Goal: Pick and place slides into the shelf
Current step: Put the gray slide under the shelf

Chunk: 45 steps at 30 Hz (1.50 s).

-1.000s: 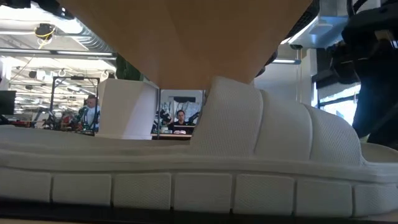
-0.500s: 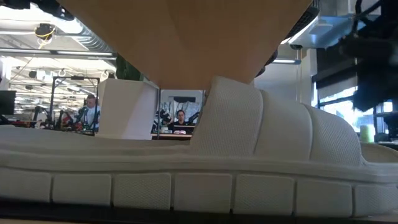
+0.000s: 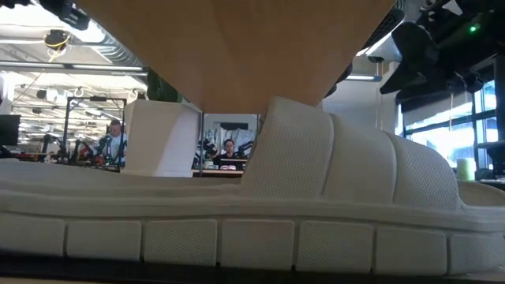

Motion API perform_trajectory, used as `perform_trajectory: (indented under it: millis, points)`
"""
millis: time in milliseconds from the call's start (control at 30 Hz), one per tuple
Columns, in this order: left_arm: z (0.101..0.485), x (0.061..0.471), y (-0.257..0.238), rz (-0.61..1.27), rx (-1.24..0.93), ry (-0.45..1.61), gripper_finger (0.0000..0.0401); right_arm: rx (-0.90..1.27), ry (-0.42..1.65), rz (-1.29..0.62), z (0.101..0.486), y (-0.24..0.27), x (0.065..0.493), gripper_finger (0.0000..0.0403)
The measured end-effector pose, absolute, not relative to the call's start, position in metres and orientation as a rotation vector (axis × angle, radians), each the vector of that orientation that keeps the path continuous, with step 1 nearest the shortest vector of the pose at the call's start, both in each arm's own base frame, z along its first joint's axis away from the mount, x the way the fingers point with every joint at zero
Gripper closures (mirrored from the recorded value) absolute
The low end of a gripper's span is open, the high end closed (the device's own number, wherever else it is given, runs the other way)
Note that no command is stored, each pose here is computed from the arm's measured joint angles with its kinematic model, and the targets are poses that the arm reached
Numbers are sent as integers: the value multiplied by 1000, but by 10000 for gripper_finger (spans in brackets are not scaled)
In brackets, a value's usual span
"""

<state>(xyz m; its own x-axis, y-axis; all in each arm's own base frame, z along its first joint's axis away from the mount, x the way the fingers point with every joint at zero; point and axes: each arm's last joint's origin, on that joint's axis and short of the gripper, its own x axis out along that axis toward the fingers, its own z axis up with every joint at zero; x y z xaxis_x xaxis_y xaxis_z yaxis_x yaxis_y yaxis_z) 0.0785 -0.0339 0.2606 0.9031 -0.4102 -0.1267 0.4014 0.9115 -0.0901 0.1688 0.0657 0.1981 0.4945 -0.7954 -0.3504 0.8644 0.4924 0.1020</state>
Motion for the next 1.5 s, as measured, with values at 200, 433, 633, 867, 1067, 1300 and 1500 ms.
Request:
perform_trajectory:
  millis: [200,433,633,867,1067,1300,1500]
  points:
    - [257,85,-35,-353,-172,210,180,263,283,-1048,192,64,174,202]
    - [258,104,-46,-355,-158,278,182,262,283,-1071,188,62,179,202]
    - [279,115,-61,-338,-108,412,198,267,291,-1073,188,61,179,202]
    - [301,127,-86,-234,-137,642,211,284,320,-1070,187,62,179,202]
    - [307,138,-114,-142,-207,850,213,283,323,-1071,187,62,178,202]
    - [295,156,-143,-1,-364,1033,213,268,334,-1068,187,62,178,202]
    - [273,170,-161,246,-732,1194,213,266,335,-1067,187,62,178,202]
